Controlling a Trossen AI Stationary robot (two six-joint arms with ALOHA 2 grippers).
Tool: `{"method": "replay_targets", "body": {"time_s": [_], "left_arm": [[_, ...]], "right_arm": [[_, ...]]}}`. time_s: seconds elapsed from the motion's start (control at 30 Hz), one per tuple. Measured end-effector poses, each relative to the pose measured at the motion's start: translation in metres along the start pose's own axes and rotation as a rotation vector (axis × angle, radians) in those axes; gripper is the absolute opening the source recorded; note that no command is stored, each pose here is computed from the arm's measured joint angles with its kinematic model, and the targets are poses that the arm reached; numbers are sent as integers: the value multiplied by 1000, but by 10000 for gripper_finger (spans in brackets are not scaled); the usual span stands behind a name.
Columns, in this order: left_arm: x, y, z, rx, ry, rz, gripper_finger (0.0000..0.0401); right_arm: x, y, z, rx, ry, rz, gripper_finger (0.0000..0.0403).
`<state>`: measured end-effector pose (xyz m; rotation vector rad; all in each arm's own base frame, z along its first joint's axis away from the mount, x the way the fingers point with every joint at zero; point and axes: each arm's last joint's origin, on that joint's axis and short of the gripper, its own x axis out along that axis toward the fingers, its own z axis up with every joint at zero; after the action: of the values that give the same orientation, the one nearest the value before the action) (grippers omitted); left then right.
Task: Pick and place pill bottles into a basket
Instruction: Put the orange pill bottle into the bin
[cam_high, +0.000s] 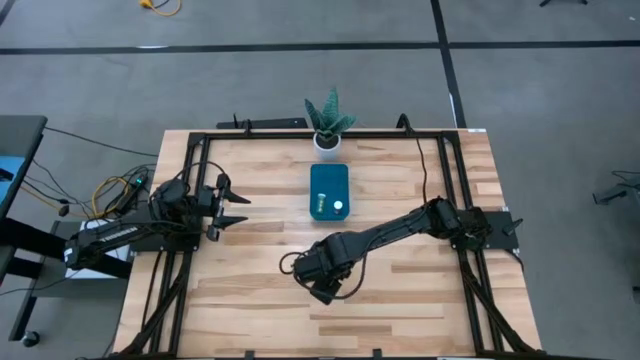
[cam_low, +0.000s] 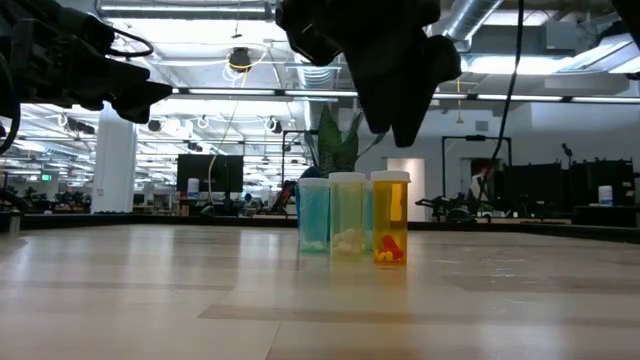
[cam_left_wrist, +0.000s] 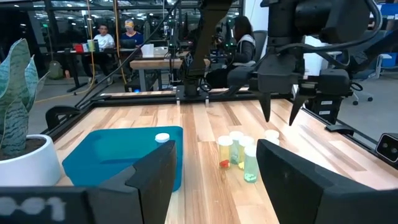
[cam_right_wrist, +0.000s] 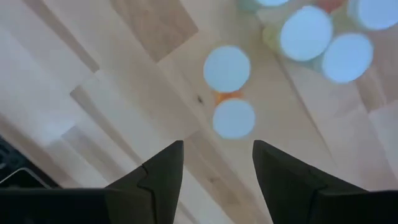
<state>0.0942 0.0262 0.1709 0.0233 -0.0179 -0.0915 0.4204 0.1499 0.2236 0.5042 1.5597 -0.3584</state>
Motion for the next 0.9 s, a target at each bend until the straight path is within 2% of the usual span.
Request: {"method": "replay_targets", "body": {"time_s": [0.27,0.43,0.9], "left_arm": [[0,0,0,0,1,0,213],[0,0,0,-1,1,-1,213],[0,0,0,0,1,0,213]], "right_arm": [[1,-1,0,-32,-24,-38,185],[15,2,1,-76,-1,-59,190],[14,2,0,-117,-21,-87,200]]}}
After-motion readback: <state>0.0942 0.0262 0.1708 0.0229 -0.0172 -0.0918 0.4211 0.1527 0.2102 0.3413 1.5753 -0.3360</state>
